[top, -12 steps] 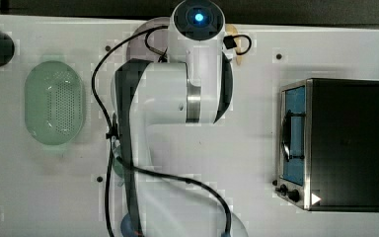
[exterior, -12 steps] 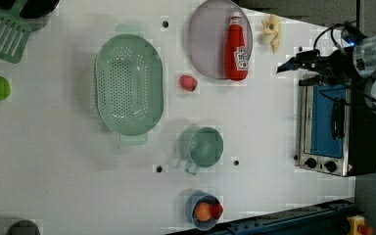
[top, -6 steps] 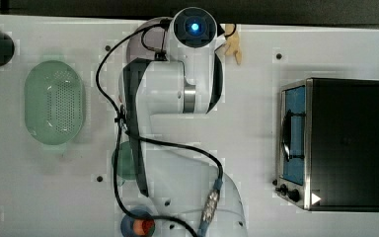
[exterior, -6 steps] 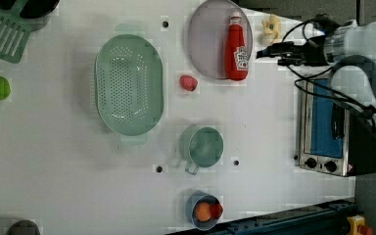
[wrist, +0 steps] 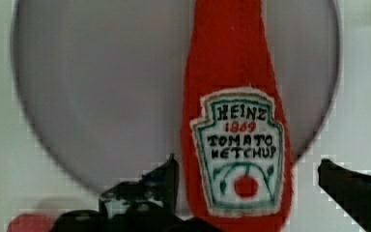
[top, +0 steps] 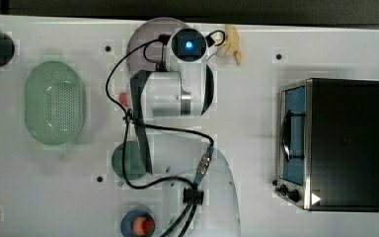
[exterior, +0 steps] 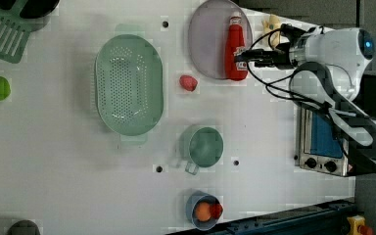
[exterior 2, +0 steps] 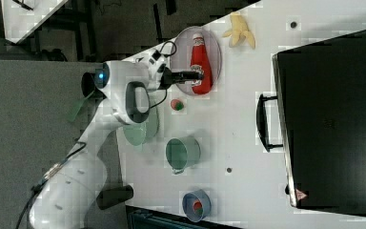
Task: Pick ketchup from plate and place it on table.
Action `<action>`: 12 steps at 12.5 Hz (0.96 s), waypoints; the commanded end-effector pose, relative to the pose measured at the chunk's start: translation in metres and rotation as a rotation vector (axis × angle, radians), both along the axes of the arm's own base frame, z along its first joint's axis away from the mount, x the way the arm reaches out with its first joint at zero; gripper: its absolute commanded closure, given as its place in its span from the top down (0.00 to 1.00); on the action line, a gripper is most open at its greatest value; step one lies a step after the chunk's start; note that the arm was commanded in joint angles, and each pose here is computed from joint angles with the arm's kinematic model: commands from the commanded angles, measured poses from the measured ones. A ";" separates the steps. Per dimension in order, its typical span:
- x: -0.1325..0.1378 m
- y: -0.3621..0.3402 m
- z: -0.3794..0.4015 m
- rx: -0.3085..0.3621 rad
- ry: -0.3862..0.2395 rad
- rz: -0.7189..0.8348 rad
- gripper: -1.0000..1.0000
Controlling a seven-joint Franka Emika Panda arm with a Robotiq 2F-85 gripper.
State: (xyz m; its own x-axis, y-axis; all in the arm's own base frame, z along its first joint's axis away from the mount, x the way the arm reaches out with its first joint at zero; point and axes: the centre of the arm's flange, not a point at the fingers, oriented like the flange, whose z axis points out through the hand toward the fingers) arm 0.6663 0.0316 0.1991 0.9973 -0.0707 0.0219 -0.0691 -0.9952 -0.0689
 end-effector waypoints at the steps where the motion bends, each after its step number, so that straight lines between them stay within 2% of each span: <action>1: 0.008 0.005 -0.009 0.002 -0.062 0.043 1.00; 6: 0.008 0.009 -0.045 0.008 -0.071 0.040 1.00; 7: 0.010 0.010 -0.045 0.010 -0.075 0.040 0.95; 9: 0.014 0.008 -0.039 0.009 -0.089 0.038 0.71; 10: 0.017 0.009 -0.031 0.010 -0.104 0.039 0.63; 12: 0.023 0.009 -0.007 0.010 -0.139 0.037 0.63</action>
